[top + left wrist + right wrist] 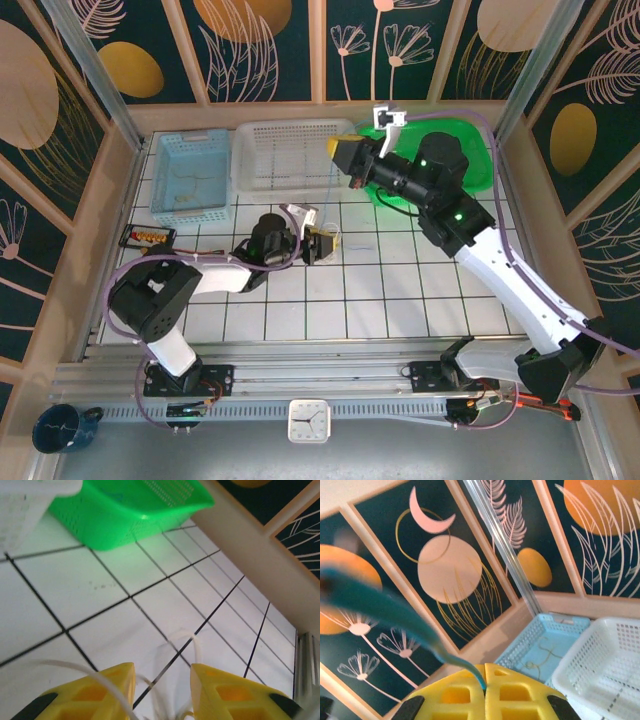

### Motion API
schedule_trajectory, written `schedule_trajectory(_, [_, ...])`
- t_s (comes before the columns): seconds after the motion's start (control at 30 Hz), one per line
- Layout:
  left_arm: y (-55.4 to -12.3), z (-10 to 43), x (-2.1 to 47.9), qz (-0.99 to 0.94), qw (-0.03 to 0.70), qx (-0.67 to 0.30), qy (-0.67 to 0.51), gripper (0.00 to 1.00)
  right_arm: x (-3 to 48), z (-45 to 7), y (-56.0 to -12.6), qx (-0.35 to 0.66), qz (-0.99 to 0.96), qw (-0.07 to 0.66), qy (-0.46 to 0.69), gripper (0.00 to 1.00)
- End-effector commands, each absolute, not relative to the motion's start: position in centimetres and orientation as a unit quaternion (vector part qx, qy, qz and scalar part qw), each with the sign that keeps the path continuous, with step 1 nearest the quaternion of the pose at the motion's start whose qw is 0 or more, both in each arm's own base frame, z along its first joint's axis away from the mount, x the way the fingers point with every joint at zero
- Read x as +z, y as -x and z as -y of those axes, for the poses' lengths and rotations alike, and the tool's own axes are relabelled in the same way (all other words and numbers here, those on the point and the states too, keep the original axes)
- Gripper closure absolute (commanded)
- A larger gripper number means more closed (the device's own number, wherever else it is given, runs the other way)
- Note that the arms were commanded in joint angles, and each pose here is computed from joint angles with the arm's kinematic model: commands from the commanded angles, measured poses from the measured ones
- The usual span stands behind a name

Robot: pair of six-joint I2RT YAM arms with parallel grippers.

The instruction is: Untangle the cables

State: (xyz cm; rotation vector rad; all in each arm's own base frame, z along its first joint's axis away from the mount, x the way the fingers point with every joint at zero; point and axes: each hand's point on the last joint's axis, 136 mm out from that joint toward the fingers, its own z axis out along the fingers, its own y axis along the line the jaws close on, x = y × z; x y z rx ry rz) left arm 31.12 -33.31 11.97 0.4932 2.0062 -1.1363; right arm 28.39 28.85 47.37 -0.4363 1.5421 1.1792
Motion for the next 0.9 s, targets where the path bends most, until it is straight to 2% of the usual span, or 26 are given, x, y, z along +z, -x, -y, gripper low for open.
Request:
schedule_trajectory(0.0, [-30.4, 33.3, 11.6, -0.780, 0.376, -0.461, -0.192, 0.66, 53.2, -27.2, -27.3, 0.526, -0.585, 0.590, 0.183, 1.00])
schedule_trajectory(0.13, [-29.7, 32.5, 10.2, -0.791, 0.367, -0.453, -0.185, 0.63, 54.5, -25.4, -27.7, 0.517, -0.575, 0.612, 0.165, 1.00])
schedule_trajectory(0.33, [-29.0, 31.5, 9.6, -0.799, 0.366, -0.443, -0.179, 0.61, 53.6, -23.8, -28.4, 0.511, -0.581, 0.617, 0.142, 1.00])
schedule_trajectory(0.6, [-28.5, 30.8, 8.2, -0.808, 0.360, -0.434, -0.173, 0.76, 55.5, -22.1, -28.4, 0.506, -0.567, 0.637, 0.131, 1.00])
schedule_trajectory(0.77, [-28.2, 30.4, 7.2, -0.814, 0.353, -0.431, -0.167, 0.75, 58.8, -20.1, -27.5, 0.494, -0.538, 0.671, 0.127, 1.00])
schedule_trajectory(0.87, [-28.0, 30.3, 6.8, -0.817, 0.349, -0.429, -0.164, 0.70, 60.6, -18.7, -27.0, 0.485, -0.519, 0.693, 0.119, 1.00])
